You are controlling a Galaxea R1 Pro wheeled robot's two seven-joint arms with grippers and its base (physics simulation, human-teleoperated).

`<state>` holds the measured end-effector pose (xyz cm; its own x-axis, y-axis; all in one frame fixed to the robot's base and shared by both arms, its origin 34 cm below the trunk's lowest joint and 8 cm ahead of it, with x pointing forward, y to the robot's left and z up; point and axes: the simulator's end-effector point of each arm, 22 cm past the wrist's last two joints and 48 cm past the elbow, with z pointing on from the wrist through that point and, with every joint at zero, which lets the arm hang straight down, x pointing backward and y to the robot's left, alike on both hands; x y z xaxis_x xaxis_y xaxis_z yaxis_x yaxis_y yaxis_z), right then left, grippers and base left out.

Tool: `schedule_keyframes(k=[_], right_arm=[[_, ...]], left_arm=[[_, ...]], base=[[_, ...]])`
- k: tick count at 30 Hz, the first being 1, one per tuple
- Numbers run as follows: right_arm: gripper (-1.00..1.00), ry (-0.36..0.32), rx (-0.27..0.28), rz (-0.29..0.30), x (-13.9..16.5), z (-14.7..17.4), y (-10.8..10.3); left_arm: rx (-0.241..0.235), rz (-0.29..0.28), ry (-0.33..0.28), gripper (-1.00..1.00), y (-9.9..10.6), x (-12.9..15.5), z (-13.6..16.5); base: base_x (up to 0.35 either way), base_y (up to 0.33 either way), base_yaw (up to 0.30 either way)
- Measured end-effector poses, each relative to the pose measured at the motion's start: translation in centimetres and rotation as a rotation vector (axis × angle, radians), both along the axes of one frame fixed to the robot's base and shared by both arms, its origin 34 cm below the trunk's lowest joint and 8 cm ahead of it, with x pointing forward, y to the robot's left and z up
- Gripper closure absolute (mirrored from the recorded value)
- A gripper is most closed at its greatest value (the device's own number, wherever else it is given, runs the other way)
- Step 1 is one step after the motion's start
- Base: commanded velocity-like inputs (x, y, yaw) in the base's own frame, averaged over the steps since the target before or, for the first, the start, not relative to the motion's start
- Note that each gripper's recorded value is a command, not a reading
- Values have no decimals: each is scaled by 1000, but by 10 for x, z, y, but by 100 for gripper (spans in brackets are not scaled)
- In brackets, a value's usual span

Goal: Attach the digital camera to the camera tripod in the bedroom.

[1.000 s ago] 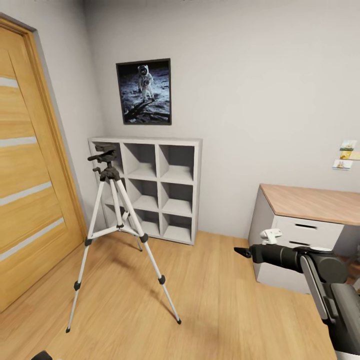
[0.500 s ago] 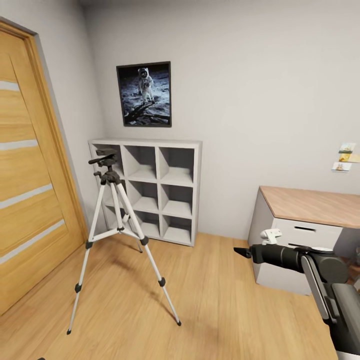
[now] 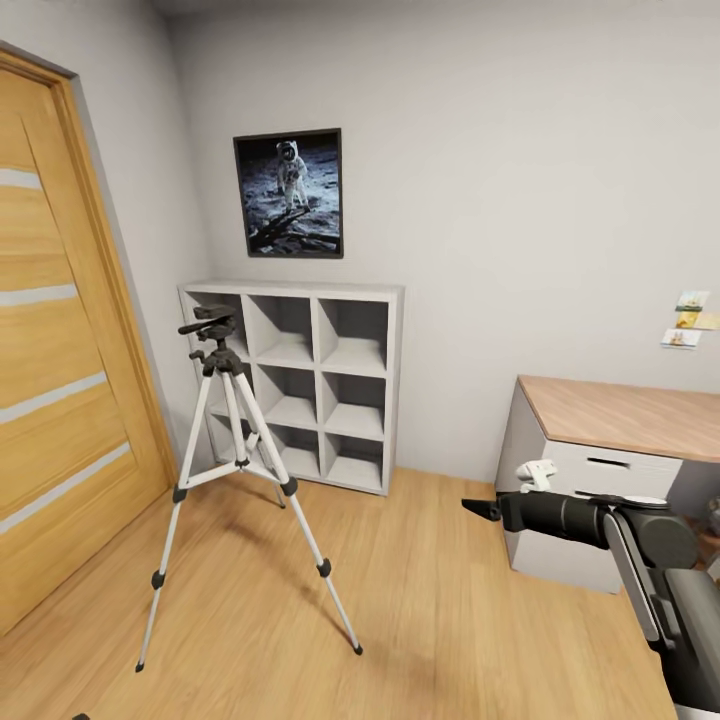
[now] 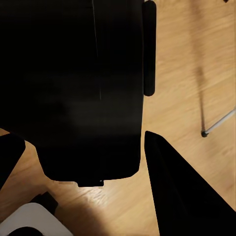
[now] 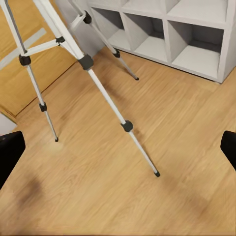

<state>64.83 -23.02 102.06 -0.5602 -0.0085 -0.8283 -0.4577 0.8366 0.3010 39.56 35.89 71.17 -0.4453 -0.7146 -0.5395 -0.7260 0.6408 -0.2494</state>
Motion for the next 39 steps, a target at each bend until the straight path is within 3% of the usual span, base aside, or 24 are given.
schedule_keyframes(k=[4,9,39], right_arm=[[-100,-1,37,59,-8,11,11],[-100,-43,39,86,-9,23,16],[-100,-186,1,135,-8,76,21]], left_arm=[[6,1,-8,100,2,1,7],[6,0,-13,100,2,1,15],[9,0,-7,100,3,-5,52]], base=[[0,0,0],[0,0,0],[0,0,0]])
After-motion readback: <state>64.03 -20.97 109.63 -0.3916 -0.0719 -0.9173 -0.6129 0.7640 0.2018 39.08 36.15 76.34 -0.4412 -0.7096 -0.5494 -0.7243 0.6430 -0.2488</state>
